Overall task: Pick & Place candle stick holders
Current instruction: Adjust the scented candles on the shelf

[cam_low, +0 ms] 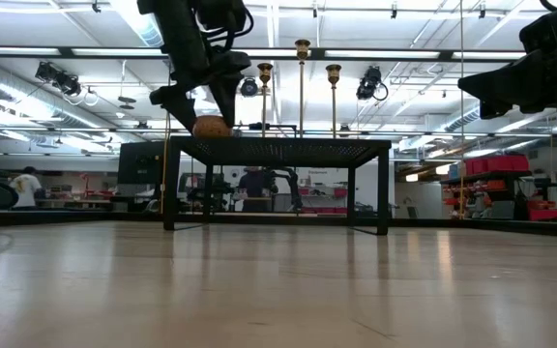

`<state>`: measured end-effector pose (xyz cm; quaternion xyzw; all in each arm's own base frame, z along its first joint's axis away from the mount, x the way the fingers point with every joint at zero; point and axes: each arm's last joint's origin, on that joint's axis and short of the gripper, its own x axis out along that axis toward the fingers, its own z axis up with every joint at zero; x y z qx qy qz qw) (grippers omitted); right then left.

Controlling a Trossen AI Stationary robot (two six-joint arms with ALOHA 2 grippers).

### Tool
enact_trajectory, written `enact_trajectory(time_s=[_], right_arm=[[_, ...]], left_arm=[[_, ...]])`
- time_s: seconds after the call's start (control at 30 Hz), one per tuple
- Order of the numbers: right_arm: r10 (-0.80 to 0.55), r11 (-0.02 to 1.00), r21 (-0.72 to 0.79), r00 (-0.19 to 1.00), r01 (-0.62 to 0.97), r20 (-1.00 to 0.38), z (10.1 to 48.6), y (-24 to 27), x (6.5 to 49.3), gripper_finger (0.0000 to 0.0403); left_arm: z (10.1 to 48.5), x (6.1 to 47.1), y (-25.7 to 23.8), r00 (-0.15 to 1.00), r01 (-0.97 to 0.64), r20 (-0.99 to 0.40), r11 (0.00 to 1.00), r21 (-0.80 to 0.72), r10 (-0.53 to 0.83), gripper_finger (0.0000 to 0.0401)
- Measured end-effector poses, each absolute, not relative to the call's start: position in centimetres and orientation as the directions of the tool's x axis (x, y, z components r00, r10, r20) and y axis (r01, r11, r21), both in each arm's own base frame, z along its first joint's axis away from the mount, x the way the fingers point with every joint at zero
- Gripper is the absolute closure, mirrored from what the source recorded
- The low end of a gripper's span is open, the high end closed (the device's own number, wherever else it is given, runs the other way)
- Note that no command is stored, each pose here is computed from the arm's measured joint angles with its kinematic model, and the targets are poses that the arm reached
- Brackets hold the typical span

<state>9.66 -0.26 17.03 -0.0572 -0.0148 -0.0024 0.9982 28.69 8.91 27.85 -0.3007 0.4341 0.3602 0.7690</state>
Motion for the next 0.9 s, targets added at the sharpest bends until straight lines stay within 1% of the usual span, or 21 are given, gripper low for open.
enact_trajectory(time_s=[0.17, 0.33, 0.67, 0.83, 0.9], right_arm=[[-0.003, 0.993, -0.114, 1.000, 0.007, 0.030, 17.0, -0.3, 9.7, 0.0389], [-0.003, 0.993, -0.114, 1.000, 0.007, 0.030, 17.0, -0.3, 9.7, 0.0389], [-0.003, 0.993, -0.114, 1.000, 0.007, 0.030, 17.0, -0.3, 9.7, 0.0389], [-0.003, 0.993, -0.114, 1.000, 0.007, 0.030, 17.0, -0.3, 9.7, 0.0389], [-0.003, 0.993, -0.114, 1.000, 0.006, 0.030, 17.0, -0.3, 9.7, 0.0389]], left_arm=[[28.3, 28.4, 8.8, 0.336, -0.812, -0.895, 0.572, -0.118, 0.292, 0.0035], [29.2, 28.1, 8.9, 0.299, -0.814, -0.896, 0.578, -0.060, 0.328, 0.0035], [31.1, 28.6, 8.6, 0.355, -0.791, -0.872, 0.605, -0.088, 0.337, 0.0035], [33.3, 29.1, 8.4, 0.426, -0.753, -0.833, 0.648, -0.111, 0.353, 0.0034], [34.2, 29.3, 8.5, 0.460, -0.737, -0.803, 0.668, -0.106, 0.379, 0.0034]])
